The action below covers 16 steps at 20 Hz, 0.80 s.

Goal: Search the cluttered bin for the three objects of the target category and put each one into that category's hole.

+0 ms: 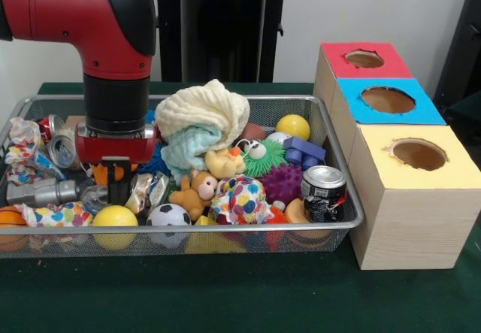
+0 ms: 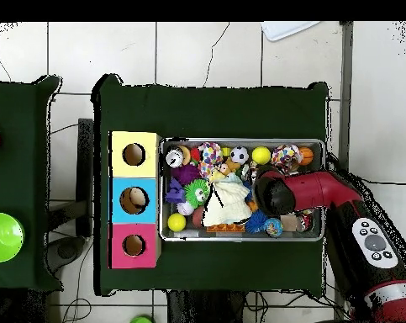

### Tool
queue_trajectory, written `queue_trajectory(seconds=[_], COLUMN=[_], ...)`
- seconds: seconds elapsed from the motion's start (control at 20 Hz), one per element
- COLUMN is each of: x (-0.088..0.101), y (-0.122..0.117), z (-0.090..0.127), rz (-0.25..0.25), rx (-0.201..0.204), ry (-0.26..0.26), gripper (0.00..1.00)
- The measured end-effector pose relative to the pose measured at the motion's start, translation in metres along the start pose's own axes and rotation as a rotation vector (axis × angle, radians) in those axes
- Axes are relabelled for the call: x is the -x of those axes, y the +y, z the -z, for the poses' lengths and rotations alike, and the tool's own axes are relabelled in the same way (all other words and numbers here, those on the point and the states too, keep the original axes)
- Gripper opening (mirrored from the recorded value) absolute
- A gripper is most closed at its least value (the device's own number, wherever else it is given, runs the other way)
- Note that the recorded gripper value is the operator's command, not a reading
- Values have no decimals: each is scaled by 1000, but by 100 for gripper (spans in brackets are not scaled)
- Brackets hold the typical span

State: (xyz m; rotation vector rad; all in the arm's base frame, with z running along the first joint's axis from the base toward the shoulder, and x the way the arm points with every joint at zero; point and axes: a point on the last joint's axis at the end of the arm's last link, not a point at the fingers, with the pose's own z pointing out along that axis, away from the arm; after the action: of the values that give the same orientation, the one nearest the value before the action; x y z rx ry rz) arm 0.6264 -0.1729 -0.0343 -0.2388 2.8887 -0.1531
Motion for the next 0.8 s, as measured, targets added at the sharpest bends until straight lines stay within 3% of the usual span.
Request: queue_trajectory(seconds=[0.1, 0.15, 0.8], x=[0, 0, 2], y=[1, 1, -1], z=[0, 0, -1], rz=[1, 2, 12], rx=[1, 0, -16], ry=[0, 0, 4], gripper=[0, 100, 100])
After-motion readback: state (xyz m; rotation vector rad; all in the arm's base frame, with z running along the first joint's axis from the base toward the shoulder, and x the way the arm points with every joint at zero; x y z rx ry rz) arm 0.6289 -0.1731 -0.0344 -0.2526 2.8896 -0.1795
